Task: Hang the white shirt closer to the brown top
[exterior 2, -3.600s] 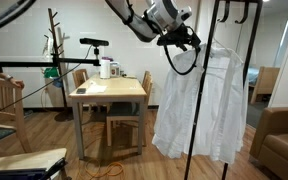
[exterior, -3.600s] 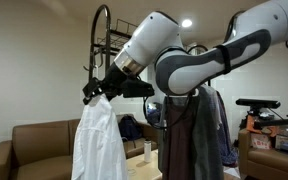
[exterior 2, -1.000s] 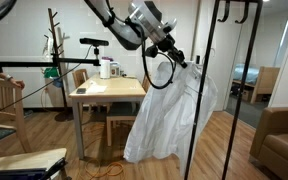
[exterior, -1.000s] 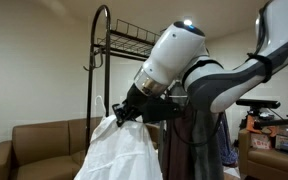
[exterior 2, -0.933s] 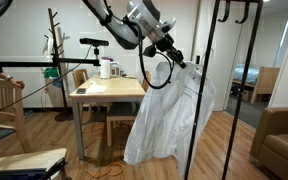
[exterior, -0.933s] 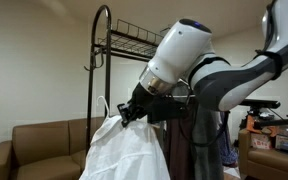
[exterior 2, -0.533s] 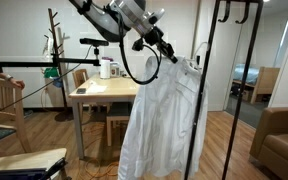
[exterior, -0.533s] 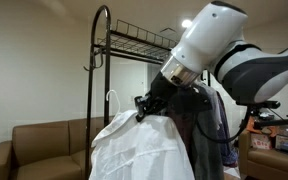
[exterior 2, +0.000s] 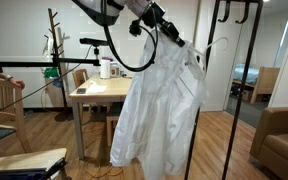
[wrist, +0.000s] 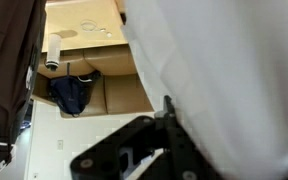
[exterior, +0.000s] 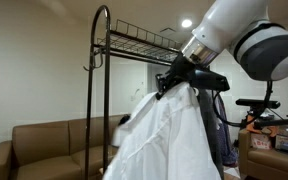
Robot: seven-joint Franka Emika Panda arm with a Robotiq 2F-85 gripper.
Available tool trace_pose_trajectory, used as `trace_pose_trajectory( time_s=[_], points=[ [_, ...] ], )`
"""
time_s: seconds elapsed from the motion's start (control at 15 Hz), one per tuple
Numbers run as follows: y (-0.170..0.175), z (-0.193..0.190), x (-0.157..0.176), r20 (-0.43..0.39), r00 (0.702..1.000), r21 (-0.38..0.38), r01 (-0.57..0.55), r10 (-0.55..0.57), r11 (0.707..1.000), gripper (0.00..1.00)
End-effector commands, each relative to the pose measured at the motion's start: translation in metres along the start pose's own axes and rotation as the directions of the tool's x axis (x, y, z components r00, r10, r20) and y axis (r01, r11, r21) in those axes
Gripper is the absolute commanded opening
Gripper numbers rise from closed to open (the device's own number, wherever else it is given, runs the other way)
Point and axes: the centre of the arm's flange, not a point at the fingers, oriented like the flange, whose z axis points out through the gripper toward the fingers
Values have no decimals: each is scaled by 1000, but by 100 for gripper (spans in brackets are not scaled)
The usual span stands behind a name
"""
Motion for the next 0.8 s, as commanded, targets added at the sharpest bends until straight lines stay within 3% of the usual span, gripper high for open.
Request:
trace_pose_trajectory(
  time_s=[0.0, 0.07, 0.13, 0.47, 0.73],
  points=[
    [22, -6, 61, -29, 999, -67, 23, -25, 997, 9],
    [24, -4, 76, -42, 998, -76, 44, -48, 996, 10],
    [24, -4, 41, -31, 999, -55, 12, -14, 998, 9],
    [22, 1, 41, -49, 999, -43, 15, -17, 999, 10],
    [30, -7, 67, -268, 963, -70, -41, 21, 997, 9]
  ],
)
